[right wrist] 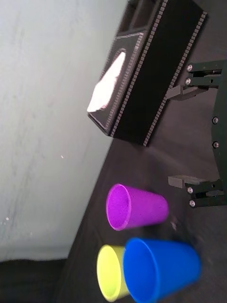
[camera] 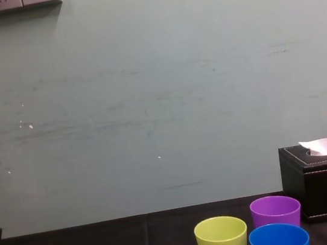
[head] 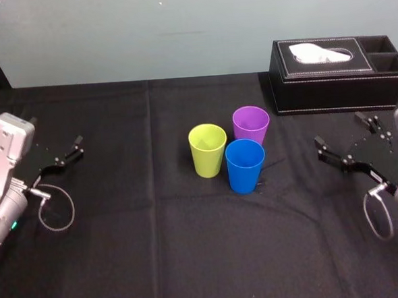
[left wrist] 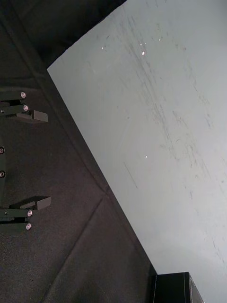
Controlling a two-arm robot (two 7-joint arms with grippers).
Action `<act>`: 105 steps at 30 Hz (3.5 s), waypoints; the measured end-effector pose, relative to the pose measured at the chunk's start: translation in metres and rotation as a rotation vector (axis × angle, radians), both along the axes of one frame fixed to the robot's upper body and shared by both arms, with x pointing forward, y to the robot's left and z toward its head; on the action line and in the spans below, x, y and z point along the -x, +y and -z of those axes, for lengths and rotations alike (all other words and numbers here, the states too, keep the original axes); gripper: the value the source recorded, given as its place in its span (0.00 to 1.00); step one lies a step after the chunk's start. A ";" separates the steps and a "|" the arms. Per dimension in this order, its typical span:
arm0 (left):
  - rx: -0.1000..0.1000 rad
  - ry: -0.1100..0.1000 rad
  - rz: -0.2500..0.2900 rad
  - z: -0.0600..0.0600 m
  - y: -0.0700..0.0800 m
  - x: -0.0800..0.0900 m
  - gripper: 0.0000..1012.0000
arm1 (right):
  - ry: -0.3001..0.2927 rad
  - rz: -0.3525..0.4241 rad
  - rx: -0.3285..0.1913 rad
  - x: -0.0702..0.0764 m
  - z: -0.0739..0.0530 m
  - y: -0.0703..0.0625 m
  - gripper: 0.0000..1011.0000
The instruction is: Stack the three plastic cups sequentially using one hand.
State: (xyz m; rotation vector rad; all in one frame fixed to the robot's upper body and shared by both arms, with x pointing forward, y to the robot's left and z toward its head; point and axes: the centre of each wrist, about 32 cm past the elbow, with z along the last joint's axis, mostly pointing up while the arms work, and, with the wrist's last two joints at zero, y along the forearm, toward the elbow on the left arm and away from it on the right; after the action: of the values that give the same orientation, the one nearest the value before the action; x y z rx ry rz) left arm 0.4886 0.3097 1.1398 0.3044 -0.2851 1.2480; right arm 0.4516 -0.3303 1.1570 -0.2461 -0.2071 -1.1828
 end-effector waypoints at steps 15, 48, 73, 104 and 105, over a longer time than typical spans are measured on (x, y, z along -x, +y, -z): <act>0.000 0.000 0.000 0.000 0.000 0.000 1.00 | 0.118 -0.213 -0.065 0.054 0.002 -0.018 0.99; 0.000 0.000 0.000 0.000 0.000 0.000 1.00 | 0.225 -0.267 -0.196 0.017 0.018 0.050 0.99; 0.000 0.000 0.000 0.000 0.000 0.000 1.00 | 0.162 -0.244 -0.160 0.004 0.035 0.079 0.99; 0.000 0.000 0.000 0.000 0.000 0.000 1.00 | 0.111 -0.191 -0.134 -0.003 0.039 0.099 0.99; 0.000 0.000 0.000 0.000 0.000 0.000 1.00 | 0.111 -0.190 -0.135 -0.004 0.039 0.100 0.99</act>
State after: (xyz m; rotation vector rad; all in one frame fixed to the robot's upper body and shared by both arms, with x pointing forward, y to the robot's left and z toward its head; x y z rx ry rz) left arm 0.4886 0.3097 1.1398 0.3045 -0.2851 1.2479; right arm 0.4551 -0.2307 1.1181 -0.1688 -0.0518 -0.9870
